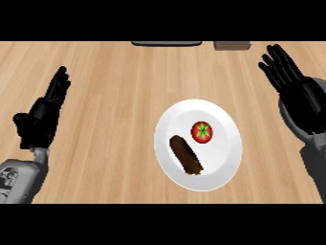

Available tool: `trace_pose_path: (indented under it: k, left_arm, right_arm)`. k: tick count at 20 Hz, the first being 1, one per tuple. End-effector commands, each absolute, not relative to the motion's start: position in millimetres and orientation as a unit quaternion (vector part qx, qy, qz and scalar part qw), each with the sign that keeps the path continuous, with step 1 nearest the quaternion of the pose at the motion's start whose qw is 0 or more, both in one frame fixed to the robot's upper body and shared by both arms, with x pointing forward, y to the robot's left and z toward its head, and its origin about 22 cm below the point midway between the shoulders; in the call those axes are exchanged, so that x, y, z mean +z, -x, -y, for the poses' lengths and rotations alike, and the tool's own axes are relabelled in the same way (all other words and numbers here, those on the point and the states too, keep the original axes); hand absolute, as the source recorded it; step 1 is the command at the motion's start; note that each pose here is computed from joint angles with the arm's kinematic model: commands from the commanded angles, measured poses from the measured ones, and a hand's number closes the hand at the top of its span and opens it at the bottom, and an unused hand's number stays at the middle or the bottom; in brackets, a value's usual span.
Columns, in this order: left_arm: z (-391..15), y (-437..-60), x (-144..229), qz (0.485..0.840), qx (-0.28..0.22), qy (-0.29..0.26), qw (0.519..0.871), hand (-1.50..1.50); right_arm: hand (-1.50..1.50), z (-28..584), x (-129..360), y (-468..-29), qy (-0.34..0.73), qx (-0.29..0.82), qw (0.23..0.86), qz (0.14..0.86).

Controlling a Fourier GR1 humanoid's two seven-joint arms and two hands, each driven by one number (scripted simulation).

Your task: Pick the tomato from the plate and place it in the pan

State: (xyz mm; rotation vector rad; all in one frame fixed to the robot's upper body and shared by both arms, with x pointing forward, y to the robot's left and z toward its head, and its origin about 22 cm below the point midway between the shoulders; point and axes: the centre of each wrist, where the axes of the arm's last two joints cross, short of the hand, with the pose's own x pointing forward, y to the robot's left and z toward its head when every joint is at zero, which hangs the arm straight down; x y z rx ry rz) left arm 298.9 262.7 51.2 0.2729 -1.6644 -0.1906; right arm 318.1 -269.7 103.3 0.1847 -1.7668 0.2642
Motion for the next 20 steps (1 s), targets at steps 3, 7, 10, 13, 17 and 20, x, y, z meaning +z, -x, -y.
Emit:
trace_pose_path:
  k: [3, 7, 10, 13, 17, 20]
  left_arm:
    - [-253, -308, 65, 0.751, -0.083, -0.100, 0.647, 0.00]
    - [-242, -307, 58, 0.742, -0.060, -0.057, 0.666, 0.00]
    - [-248, -304, 50, 0.731, -0.038, -0.076, 0.677, 0.00]
    - [-262, -303, 52, 0.728, -0.032, -0.078, 0.680, 0.00]
    - [-259, -300, 53, 0.732, -0.037, -0.080, 0.675, 0.00]
    - [-266, -302, 52, 0.726, -0.041, -0.073, 0.683, 0.00]
  right_arm:
    - [1.50, 227, 80, -330, -0.235, 0.280, 0.606, 0.707]
    - [1.50, 216, 70, -332, -0.316, 0.433, 0.572, 0.620]
    - [-1.50, 259, 65, -336, -0.251, 0.393, 0.493, 0.734]
    - [-1.50, 293, 81, -351, -0.186, 0.385, 0.446, 0.786]
    - [-1.50, 352, 116, -362, -0.162, 0.434, 0.414, 0.784]
    - [-1.50, 350, 169, -379, -0.123, 0.510, 0.401, 0.751]
